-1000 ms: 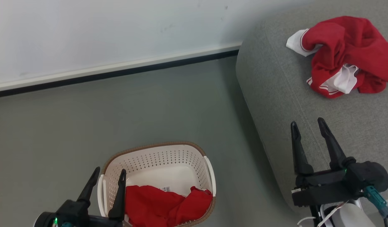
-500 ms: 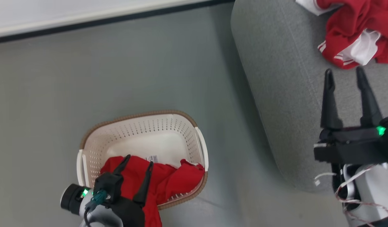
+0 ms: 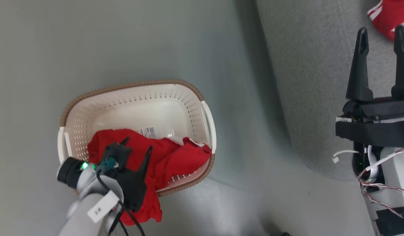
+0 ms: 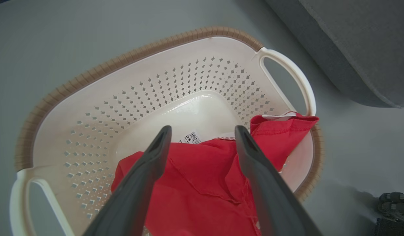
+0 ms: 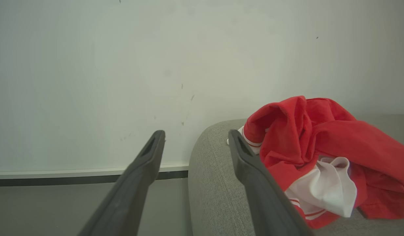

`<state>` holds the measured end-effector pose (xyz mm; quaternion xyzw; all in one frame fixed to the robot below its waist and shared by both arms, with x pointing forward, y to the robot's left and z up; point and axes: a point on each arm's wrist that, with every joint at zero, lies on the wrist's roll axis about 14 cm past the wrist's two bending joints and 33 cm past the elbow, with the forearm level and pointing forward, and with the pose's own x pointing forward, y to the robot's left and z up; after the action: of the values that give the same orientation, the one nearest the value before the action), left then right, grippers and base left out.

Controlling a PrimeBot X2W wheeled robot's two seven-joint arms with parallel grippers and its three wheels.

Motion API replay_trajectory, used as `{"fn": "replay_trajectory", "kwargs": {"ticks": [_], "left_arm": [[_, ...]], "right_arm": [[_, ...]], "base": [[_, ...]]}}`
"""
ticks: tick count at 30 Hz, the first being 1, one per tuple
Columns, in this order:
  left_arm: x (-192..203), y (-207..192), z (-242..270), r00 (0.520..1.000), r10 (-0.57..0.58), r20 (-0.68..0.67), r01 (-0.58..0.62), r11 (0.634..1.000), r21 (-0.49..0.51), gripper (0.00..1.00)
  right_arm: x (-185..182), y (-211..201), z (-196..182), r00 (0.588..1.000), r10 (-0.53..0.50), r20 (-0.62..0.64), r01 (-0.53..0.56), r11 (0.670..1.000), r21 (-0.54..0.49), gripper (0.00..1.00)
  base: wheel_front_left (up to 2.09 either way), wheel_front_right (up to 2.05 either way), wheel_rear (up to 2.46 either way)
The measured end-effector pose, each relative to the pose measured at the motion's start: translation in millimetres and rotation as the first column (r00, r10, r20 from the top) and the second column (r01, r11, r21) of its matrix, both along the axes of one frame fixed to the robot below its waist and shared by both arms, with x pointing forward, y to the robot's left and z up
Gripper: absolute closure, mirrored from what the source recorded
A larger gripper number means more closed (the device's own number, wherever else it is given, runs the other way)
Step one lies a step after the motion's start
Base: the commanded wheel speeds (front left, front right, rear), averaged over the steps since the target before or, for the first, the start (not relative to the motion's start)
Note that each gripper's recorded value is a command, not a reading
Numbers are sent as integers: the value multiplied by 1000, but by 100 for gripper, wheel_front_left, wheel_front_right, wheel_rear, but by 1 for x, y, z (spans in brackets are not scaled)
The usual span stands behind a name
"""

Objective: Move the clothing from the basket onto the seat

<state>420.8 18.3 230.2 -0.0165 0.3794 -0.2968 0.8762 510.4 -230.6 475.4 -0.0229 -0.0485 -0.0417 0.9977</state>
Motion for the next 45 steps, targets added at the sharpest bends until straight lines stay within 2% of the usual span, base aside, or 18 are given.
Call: {"fn": "replay_trajectory", "kwargs": {"ticks": [13,22,32,40,45], "left_arm": [[-16,2,-75,980,-99,-173,116,989,94,0],[-29,6,-105,951,-166,-259,212,964,163,0],[-10,7,-117,953,-202,-227,247,950,193,0],[5,0,-132,941,-274,-201,317,921,225,0],[0,-4,-143,928,-292,-230,344,910,232,0]], "right_arm": [[22,2,-51,997,1,-78,-2,1000,-13,0],[23,4,-77,991,-4,-132,4,1000,-7,0],[25,12,-83,990,10,-141,-7,1000,16,0],[22,9,-95,985,1,-172,0,1000,7,0],[19,7,-103,981,-1,-194,1,1000,2,0]], "base": [[0,0,0],[0,0,0],[0,0,0],[0,0,0],[0,0,0]]}}
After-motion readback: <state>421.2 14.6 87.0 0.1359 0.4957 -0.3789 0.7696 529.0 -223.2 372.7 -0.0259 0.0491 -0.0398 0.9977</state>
